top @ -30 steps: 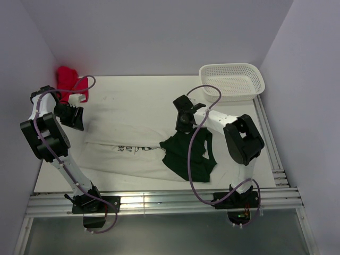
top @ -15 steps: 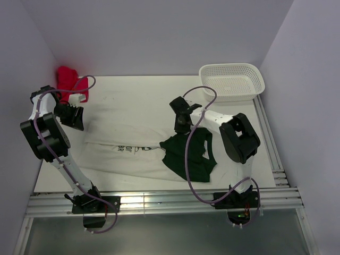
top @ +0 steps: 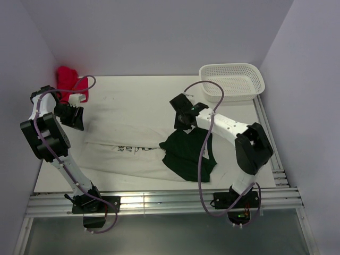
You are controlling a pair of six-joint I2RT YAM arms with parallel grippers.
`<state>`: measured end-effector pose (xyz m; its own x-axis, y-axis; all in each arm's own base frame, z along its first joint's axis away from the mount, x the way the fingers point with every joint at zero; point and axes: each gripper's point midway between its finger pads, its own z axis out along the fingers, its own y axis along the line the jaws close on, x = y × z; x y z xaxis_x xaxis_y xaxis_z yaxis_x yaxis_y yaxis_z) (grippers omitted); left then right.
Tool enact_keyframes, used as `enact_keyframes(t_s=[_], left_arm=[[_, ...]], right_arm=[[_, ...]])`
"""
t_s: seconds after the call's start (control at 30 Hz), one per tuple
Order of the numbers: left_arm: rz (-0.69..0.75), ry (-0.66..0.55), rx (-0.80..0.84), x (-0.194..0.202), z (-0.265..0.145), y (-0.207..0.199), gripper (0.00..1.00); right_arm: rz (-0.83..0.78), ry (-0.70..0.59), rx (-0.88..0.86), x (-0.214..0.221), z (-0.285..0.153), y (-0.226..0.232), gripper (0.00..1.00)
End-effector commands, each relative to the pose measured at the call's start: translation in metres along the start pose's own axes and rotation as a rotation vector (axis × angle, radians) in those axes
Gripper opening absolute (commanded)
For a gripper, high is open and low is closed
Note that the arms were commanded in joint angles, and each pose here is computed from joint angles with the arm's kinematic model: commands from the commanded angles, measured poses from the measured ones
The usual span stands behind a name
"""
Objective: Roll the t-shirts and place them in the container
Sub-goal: Fold the tshirt
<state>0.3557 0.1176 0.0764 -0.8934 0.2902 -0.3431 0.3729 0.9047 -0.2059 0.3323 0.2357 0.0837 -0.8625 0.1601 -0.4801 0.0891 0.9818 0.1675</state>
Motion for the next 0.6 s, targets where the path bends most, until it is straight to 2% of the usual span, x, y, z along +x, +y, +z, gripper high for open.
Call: enact_keyframes(t_s=[0.0, 0.3, 0.57], left_arm=[[0.009, -0.016, 0.024, -0.003, 0.002, -0.004, 0.50], [0.020, -0.006, 0.038, 0.000, 0.005, -0.007, 0.50], [0.033, 0.006, 0.044, 0.005, 0.006, -0.009, 0.49]], right_arm=[[0.032, -0.083, -0.039, -0.010, -0.040, 0.008, 0.00], [0.065, -0.075, -0.096, 0.050, -0.071, 0.022, 0.00], [0.035, 0.009, -0.111, 0.119, -0.065, 0.044, 0.00]])
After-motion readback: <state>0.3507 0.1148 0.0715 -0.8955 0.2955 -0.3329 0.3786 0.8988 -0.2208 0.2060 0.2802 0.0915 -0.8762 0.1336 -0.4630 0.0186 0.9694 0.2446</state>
